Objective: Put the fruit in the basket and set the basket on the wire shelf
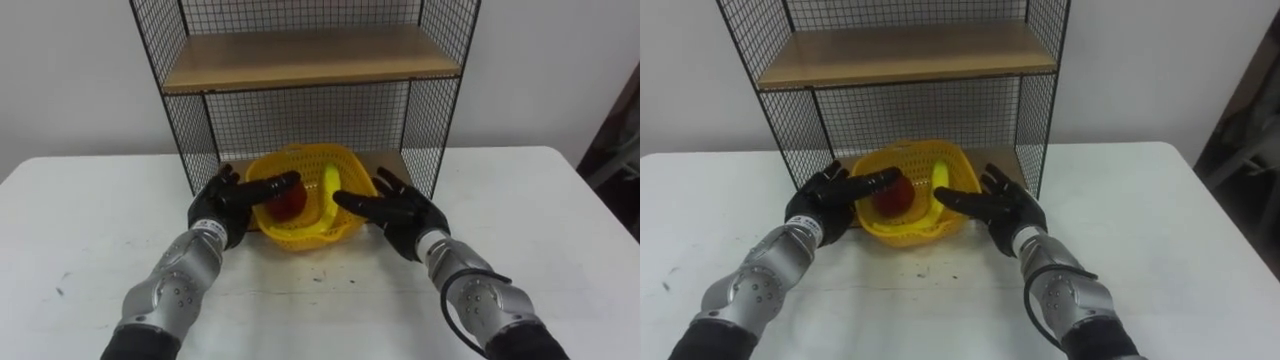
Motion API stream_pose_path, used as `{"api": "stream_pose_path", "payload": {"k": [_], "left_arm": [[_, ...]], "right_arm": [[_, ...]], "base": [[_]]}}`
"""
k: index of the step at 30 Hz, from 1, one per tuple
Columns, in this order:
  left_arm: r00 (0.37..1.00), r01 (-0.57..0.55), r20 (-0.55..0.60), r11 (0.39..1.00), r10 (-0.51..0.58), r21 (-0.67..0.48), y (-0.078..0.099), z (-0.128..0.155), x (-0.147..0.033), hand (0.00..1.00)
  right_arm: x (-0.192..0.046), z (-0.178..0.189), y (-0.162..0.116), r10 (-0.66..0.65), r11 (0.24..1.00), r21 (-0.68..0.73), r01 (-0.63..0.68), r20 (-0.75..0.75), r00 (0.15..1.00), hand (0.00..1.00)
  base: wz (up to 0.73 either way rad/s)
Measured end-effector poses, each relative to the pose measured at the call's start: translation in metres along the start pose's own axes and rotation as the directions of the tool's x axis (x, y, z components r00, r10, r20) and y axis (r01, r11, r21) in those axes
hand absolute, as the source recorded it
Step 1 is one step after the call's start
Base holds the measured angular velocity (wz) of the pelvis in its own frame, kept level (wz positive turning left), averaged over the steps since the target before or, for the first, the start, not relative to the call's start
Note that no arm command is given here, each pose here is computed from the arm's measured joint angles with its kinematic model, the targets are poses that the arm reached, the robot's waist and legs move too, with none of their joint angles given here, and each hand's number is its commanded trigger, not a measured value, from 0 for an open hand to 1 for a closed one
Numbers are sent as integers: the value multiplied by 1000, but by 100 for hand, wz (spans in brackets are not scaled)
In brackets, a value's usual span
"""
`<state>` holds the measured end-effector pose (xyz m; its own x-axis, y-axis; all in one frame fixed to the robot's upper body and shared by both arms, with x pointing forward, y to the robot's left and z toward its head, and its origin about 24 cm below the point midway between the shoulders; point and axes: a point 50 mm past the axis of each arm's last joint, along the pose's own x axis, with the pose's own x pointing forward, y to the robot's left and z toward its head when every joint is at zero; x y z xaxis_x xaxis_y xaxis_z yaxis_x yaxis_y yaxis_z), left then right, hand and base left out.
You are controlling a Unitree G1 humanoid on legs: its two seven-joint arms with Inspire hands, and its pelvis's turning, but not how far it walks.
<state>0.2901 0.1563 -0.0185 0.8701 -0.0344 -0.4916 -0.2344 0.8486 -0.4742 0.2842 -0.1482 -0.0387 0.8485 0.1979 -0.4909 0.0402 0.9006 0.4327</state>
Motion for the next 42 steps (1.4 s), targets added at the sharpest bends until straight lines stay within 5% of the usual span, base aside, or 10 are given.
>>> {"api": "stream_pose_path", "payload": {"k": [30,42], "left_arm": [[981,123,150,992,-124,17,-13,35,-12,0],[938,146,287,973,-194,181,-17,52,-37,0]], "right_arm": [[-15,19,-6,50,997,-63,-44,98,994,0],[-33,39,9,152,987,-80,-138,223,963,0]], "base": [[0],[-3]]}}
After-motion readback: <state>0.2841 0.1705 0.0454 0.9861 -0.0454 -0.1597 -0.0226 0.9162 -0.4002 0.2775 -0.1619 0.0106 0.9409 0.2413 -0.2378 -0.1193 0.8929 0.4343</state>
